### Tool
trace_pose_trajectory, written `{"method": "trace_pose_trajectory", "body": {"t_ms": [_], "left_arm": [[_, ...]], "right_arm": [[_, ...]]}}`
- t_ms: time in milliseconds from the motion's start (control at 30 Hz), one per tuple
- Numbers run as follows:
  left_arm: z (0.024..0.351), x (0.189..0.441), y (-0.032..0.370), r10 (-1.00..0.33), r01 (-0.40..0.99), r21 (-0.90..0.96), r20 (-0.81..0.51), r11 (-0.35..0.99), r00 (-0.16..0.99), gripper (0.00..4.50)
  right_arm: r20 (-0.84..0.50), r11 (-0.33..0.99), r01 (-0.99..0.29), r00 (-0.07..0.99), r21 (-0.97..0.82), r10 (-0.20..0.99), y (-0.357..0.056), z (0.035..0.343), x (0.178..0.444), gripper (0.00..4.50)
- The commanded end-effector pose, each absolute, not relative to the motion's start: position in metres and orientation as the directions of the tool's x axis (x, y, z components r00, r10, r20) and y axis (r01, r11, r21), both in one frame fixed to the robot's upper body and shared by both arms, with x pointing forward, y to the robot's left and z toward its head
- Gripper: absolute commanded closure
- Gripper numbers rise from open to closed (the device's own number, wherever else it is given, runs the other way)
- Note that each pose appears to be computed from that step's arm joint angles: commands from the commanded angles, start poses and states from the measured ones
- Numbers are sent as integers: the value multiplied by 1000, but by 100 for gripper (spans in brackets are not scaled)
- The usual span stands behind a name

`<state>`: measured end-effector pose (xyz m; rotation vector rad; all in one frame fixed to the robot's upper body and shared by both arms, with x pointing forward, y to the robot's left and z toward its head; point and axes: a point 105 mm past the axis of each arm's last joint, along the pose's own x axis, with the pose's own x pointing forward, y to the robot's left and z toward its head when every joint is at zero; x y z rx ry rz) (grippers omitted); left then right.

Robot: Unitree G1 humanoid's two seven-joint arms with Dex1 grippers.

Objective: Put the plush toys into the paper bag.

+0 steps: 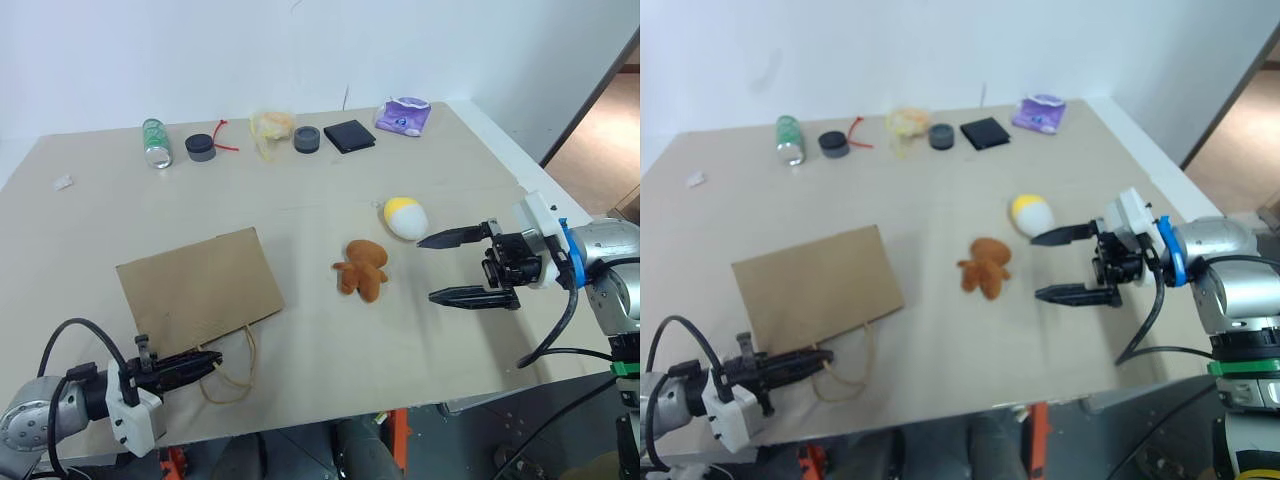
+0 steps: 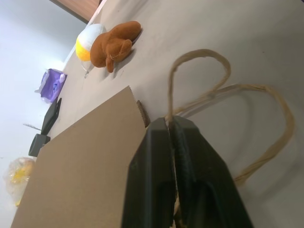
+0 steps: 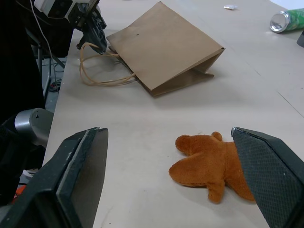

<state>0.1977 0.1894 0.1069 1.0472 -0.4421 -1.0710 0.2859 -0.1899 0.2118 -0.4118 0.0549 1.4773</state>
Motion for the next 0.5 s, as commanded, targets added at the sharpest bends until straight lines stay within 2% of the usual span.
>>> {"method": "trace_pose_trajectory", "body": {"t_ms": [33, 167, 267, 467, 500], "left_arm": [[126, 208, 190, -864, 436, 885, -86, 162, 496, 446], [157, 222, 189, -835, 356, 890, 49, 286, 548, 446], [175, 223, 184, -820, 315, 884, 122, 346, 560, 450], [186, 227, 185, -789, 278, 878, 162, 389, 593, 450], [187, 228, 185, -786, 276, 878, 163, 391, 596, 450]], "right_arm": [[-261, 3, -960, 79, -280, 962, -188, 225, 279, 0], [-219, -10, -966, 48, -260, 974, -175, 225, 272, 0], [-198, -22, -970, 27, -242, 980, -162, 220, 263, 79], [-118, 27, -977, 53, -210, 992, -119, 211, 259, 393], [-99, 39, -978, 60, -203, 993, -110, 210, 259, 423]]}}
